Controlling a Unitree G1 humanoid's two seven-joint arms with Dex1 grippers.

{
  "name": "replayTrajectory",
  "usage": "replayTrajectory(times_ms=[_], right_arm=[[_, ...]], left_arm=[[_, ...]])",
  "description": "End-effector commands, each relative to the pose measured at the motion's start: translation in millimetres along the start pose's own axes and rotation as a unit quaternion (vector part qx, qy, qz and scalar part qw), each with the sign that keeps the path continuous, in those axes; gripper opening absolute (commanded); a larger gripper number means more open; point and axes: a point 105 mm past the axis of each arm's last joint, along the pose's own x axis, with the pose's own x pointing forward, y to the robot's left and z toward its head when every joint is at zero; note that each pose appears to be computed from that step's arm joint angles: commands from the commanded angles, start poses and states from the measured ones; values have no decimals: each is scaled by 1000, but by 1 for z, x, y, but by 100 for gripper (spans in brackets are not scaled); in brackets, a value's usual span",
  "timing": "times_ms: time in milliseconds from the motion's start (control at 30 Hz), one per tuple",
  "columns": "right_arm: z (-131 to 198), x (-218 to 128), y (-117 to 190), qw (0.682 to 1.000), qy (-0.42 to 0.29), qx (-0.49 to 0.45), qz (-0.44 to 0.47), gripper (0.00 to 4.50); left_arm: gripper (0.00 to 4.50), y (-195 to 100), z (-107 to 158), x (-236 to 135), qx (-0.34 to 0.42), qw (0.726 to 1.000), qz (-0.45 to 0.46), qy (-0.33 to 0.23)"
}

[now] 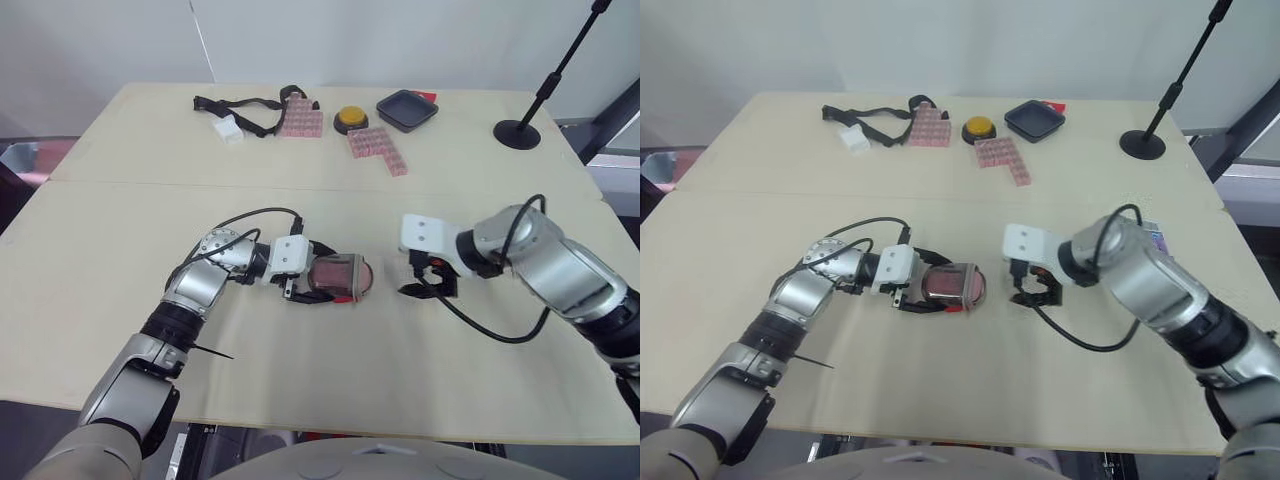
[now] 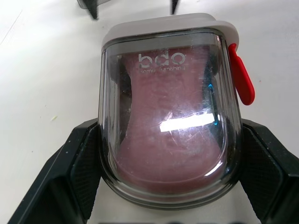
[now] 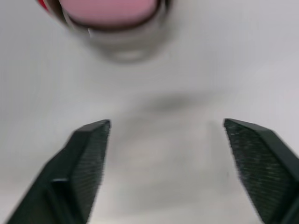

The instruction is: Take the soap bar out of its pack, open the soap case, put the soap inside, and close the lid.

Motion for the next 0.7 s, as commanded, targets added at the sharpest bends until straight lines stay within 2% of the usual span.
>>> replayTrajectory(times_ms=[33,133,300,700], right_arm=[[14,-9,-2,998,-43,-31,-19,261],[23,-6,12,997,-74,-34,12,163],[31,-1,11,995,-92,-36,4,2],[39,6,11,994,-98,-57,-1,2]], left_arm=[[347,7,12,-3,22,1000,11,-16],[347,10,14,-2,18,999,18,-21],[347,13,18,-1,15,999,25,-30],[347,14,18,-1,14,999,28,-30]])
